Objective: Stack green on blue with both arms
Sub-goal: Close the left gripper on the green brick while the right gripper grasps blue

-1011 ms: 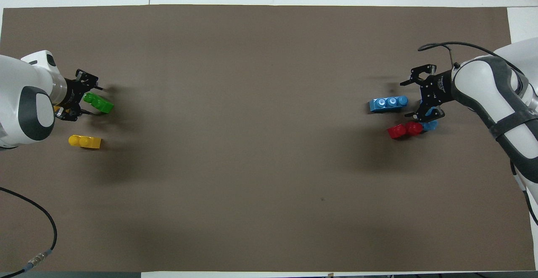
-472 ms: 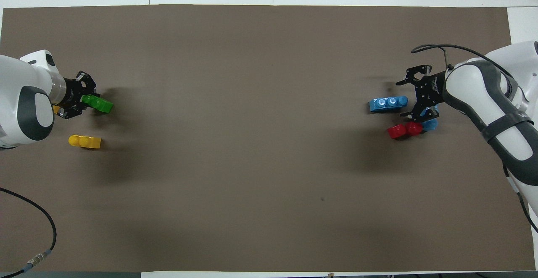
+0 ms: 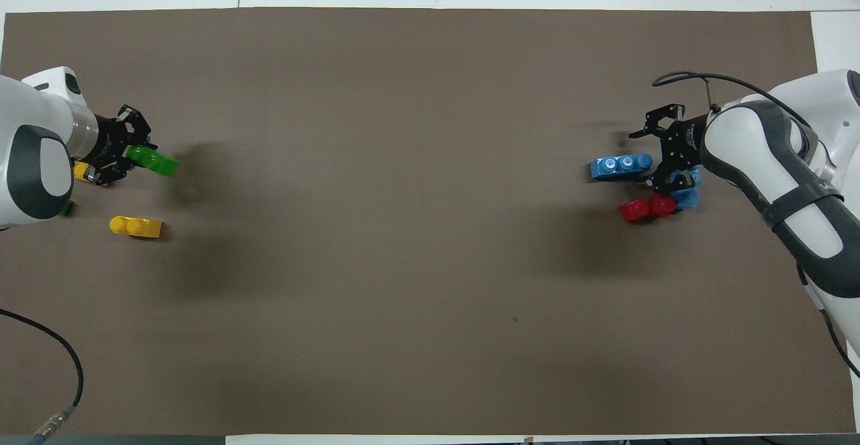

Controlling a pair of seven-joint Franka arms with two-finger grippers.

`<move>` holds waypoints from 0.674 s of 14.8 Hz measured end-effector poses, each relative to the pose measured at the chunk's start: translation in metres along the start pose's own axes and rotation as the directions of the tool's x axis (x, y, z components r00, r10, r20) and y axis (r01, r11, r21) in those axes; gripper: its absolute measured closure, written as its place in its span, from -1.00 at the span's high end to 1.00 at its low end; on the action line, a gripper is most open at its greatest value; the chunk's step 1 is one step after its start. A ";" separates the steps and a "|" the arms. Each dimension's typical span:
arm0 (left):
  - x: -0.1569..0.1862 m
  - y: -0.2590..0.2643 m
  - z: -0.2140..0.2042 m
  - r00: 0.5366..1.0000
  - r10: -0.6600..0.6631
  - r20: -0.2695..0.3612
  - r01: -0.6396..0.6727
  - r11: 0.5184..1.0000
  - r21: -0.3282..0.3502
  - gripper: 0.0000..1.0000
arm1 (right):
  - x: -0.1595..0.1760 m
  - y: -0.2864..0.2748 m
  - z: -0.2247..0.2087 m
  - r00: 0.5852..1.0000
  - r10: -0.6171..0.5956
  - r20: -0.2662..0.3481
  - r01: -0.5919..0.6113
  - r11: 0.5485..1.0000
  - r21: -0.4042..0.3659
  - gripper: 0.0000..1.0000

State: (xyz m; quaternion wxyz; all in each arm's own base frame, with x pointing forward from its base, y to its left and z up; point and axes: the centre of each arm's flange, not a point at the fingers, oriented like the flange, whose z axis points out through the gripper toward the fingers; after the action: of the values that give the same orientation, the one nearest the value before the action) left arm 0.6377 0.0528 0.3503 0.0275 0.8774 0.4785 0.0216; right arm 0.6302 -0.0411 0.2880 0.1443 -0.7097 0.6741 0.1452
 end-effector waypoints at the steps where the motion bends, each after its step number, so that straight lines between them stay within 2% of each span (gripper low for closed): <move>1: -0.005 0.003 -0.009 1.000 0.009 0.001 -0.009 1.000 0.000 -0.31 | -0.001 0.000 0.001 1.000 -0.021 0.000 0.021 1.000 -0.001 0.44; 2: -0.012 0.006 -0.016 1.000 0.020 0.002 -0.020 1.000 0.002 -0.31 | -0.001 0.000 0.001 0.999 -0.041 0.000 0.041 0.999 -0.002 0.16; 4: -0.025 0.011 -0.029 0.999 0.038 0.007 -0.038 0.999 0.008 -0.31 | 0.000 0.001 0.002 0.998 -0.059 0.000 0.059 0.998 -0.003 -0.26; 5: -0.031 0.012 -0.036 0.999 0.043 0.010 -0.043 0.999 0.013 -0.31 | 0.000 0.001 0.002 0.998 -0.065 0.000 0.065 0.998 -0.003 -0.31; 10: -0.063 0.024 -0.071 1.000 -0.029 0.005 0.029 1.000 0.009 -0.31 | 0.000 0.001 0.001 0.998 -0.064 0.001 0.064 0.998 0.001 -0.31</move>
State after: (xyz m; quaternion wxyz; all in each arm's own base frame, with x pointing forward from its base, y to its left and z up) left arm 0.6193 -0.0113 0.4215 0.0252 0.8706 0.4910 0.0168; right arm 0.6292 -0.0404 0.2869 0.1497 -0.7307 0.6511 0.1405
